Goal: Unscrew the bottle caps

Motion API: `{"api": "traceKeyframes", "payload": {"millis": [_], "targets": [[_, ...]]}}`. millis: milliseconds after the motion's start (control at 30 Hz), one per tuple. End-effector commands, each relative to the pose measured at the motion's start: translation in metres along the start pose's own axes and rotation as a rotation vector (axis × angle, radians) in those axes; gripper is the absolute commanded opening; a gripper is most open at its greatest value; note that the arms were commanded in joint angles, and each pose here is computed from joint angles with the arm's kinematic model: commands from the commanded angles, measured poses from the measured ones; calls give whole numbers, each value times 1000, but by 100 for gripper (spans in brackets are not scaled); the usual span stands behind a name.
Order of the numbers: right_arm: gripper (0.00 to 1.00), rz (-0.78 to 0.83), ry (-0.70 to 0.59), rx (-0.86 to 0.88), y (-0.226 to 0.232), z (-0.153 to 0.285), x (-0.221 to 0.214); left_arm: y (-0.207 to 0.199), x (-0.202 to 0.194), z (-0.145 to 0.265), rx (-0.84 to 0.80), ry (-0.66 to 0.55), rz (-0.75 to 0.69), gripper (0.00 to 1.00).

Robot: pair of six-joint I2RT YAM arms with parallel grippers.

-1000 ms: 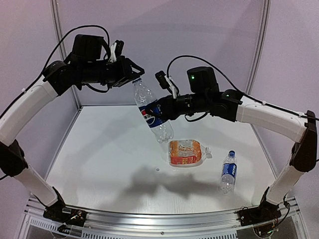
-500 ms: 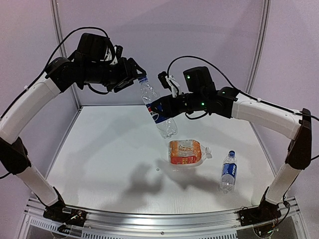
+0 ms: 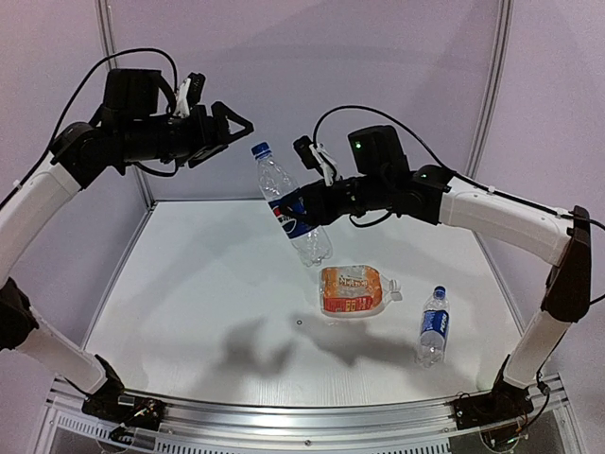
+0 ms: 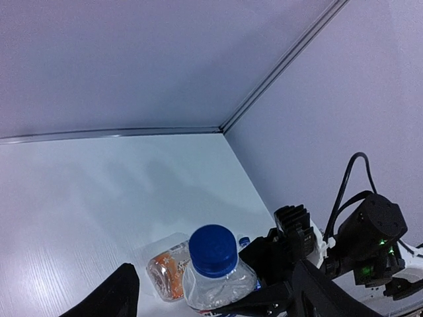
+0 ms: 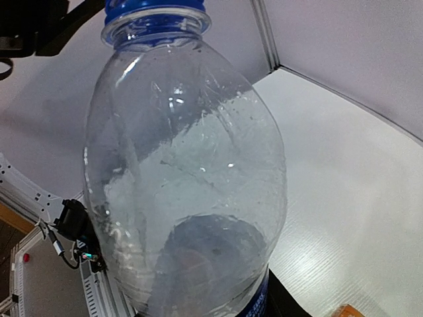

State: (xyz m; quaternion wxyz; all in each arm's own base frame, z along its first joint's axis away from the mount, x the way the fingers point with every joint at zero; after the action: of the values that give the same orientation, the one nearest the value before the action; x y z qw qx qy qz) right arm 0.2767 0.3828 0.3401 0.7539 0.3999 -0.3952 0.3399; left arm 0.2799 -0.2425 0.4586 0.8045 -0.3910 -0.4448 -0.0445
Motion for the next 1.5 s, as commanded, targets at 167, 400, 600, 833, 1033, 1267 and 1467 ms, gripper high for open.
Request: {"api": "traceKeyframes", "payload": {"millis": [167,400,600,833,1033,1267,1467], "targets": [[37,23,-60,274,35,12,15,-28,10,2,-319,39,-144,77],[37,29,-70,327,42,17,16,-27,5,-7,-334,64,-141,72],[37,35,-73,348,45,19,17,-26,2,-13,-328,81,-138,69],[38,38,-72,346,45,21,17,-24,-2,-16,-326,85,-125,64],[38,37,-73,341,45,22,17,-25,-5,-17,-325,87,-119,45],[37,41,-87,339,46,23,21,-27,-7,-19,-322,93,-116,39],[38,35,-92,340,46,24,20,-26,-9,-19,-294,94,-104,18]]}}
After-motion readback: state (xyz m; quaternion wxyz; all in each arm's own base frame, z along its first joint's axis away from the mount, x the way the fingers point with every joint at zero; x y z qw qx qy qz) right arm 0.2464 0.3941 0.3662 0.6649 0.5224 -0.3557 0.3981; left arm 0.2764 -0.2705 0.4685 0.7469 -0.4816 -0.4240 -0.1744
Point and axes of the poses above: each gripper's point midway between its finger pads, its own z axis back along the fingers, its own y axis along the line the jaws close on, x = y × z, the point moved 6 cm from there along z, back along the fingers, and after that the axes turned 3 degrees about z, right-handed, at the moved point
